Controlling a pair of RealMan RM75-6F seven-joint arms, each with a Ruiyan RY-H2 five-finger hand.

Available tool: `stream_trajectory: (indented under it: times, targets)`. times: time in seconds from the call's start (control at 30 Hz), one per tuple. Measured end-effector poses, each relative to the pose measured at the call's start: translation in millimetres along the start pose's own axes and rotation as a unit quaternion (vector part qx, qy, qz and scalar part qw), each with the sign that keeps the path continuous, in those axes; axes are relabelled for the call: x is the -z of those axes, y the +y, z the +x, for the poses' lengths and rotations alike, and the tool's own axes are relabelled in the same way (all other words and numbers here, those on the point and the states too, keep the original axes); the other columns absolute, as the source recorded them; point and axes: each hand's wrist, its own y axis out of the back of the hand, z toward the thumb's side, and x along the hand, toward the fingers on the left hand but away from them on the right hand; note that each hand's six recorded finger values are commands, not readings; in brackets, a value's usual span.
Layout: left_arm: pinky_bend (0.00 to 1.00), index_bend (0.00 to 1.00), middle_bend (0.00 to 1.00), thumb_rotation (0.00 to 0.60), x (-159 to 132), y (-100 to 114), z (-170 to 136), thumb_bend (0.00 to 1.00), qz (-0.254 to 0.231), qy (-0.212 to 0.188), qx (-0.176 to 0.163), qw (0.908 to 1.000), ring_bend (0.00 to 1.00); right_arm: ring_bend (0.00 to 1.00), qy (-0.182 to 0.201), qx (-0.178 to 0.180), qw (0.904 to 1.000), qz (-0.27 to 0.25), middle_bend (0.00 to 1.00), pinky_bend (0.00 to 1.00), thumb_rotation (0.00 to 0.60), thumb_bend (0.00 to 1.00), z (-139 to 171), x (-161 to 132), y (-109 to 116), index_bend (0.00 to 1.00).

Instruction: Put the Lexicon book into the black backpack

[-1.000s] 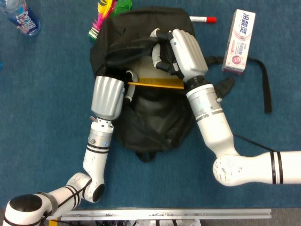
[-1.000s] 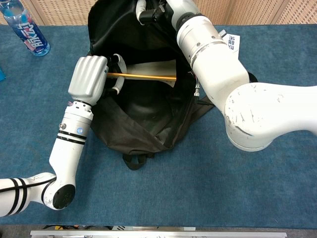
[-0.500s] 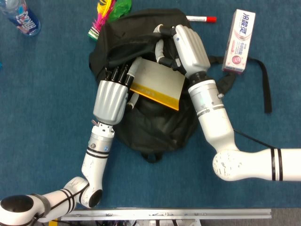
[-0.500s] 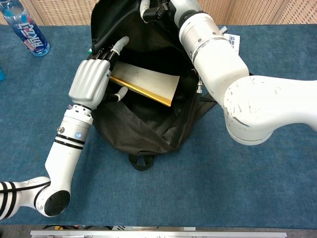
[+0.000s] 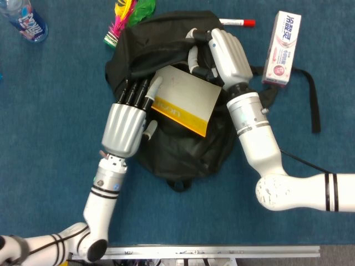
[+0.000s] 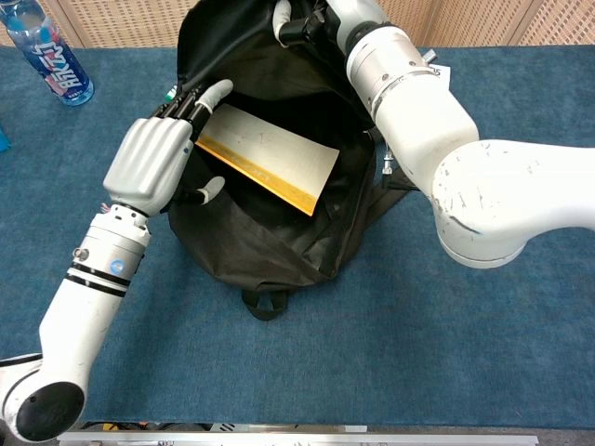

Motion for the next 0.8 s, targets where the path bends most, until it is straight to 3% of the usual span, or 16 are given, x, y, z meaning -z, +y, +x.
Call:
stream_trajectory:
  times: [0.37, 0.8]
  targets:
    - [0.19, 0.00, 0.00, 0.600, 49, 51, -24, 0.22, 0.043, 0.028, 0.011, 0.9986, 0.00, 0.53, 0.010, -0.026, 0.9992, 0.027, 0.63, 0.67, 0.600, 0.63, 13, 12, 2, 0.80]
    - [0.19, 0.00, 0.00, 0.600, 113, 85, -54, 0.22, 0.077, 0.099, 0.033, 0.9916, 0.00, 0.51, 0.031, -0.068, 0.9964, 0.040, 0.58, 0.67, 0.600, 0.59, 29, 14, -15, 0.77]
